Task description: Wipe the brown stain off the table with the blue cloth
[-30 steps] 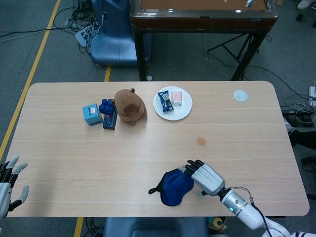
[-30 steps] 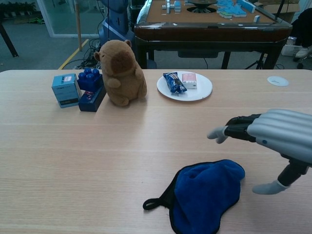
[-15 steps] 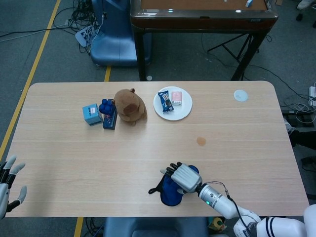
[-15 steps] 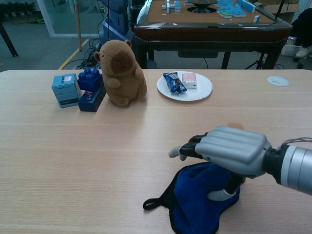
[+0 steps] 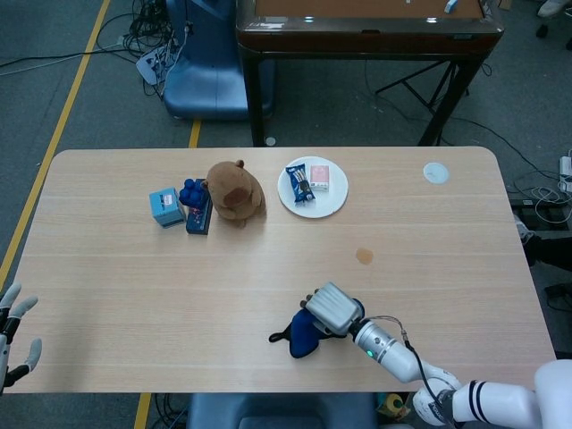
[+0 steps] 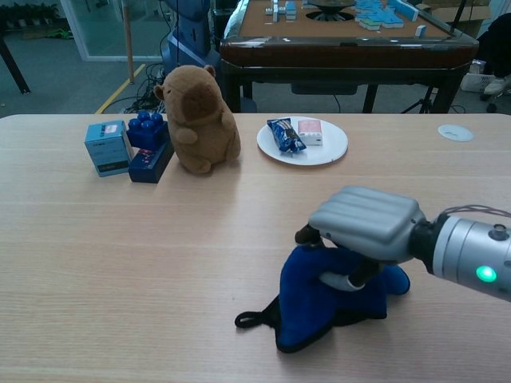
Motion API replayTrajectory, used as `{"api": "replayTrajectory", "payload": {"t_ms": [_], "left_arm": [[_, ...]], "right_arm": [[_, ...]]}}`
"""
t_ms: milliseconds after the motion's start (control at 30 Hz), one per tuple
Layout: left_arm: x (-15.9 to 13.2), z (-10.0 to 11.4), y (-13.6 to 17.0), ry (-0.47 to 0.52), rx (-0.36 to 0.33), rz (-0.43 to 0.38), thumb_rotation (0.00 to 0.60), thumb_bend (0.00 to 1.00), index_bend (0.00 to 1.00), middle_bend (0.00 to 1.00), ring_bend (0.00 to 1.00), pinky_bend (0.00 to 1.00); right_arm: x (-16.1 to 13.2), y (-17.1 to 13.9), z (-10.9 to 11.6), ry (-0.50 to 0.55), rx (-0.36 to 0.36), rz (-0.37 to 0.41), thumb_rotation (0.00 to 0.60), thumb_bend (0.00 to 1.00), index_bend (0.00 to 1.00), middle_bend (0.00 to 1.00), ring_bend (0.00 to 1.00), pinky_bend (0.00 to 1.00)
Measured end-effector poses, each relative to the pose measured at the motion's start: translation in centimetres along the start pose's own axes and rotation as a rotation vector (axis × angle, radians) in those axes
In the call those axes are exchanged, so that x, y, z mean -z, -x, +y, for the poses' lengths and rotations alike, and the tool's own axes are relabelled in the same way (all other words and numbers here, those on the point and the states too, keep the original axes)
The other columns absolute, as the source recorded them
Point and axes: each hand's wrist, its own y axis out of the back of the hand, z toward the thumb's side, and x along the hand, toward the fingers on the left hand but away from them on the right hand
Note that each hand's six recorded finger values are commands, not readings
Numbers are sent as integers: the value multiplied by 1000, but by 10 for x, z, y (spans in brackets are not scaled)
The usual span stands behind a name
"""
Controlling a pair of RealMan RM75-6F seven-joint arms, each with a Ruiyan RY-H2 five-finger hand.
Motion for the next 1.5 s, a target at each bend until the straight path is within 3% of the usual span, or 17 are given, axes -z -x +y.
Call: {"api": "replayTrajectory", "payload": {"t_ms": [233, 500, 733, 1133, 1333, 1500], "left_arm": [[-2, -1, -2, 0, 3, -7, 600, 411, 166, 22, 55, 34], [-2, -4, -2, -3, 11, -6, 600, 410, 166, 22, 55, 34], [1, -4, -2, -4, 18, 5, 600, 411, 166, 22, 55, 34], [3, -3, -2, -4, 13, 12, 600, 411, 166, 22, 55, 34], [5, -5, -1, -5, 21, 20, 600, 411, 166, 22, 54, 34], [5, -3, 0, -2, 14, 17, 600, 411, 166, 22, 55, 34]], "right_arm": [[57, 1, 38, 10, 105, -152, 600, 590, 679, 570, 586, 803], [108, 6, 45, -48, 97, -284, 600, 589, 679, 571, 587, 804], [142, 16, 32, -68, 48, -377, 600, 589, 682, 570, 587, 803], [177, 34, -13, -98, -82, -494, 600, 590, 682, 571, 587, 803], [168, 41, -33, -104, -144, -476, 600, 589, 684, 571, 587, 803], [152, 44, -39, -88, -155, -432, 600, 589, 690, 571, 587, 803]]}}
